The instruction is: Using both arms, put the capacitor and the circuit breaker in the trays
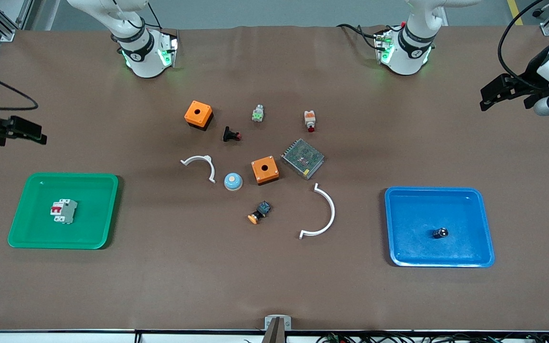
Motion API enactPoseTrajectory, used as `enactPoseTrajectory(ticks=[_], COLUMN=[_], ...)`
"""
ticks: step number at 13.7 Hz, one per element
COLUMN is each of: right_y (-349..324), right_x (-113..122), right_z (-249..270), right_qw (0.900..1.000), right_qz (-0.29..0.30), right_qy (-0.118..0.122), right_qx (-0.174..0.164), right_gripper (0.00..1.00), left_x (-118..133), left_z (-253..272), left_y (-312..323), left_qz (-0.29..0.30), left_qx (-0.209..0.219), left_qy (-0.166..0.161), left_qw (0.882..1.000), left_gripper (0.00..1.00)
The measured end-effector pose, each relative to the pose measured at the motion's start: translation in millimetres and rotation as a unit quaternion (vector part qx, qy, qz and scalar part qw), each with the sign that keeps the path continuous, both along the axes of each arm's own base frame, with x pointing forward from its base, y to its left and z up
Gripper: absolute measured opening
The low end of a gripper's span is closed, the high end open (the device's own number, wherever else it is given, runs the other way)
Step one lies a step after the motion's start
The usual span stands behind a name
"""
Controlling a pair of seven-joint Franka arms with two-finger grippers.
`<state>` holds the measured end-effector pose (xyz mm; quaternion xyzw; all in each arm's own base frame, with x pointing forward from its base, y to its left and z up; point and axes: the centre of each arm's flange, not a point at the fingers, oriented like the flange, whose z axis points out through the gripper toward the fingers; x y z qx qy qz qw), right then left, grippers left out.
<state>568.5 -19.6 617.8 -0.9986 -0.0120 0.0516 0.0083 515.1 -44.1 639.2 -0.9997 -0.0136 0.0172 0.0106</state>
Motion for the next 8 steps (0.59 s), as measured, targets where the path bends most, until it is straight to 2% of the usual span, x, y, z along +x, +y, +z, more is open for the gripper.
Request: enactPoseTrajectory(ticks=[8], right_y=[-8], right_x=[-51], right_z=[28], right_qw=[1.000], right_qz=[-0.008], right_qy=[-0.015], right_qx=[0.001], right_gripper=[1.00], left_x=[5], left_z=[-1], left_y=[0], left_qz=[-0.003], left_qx=[-0.001], left_qy=[-0.002], left_qw=[1.000], left_gripper=[1.00])
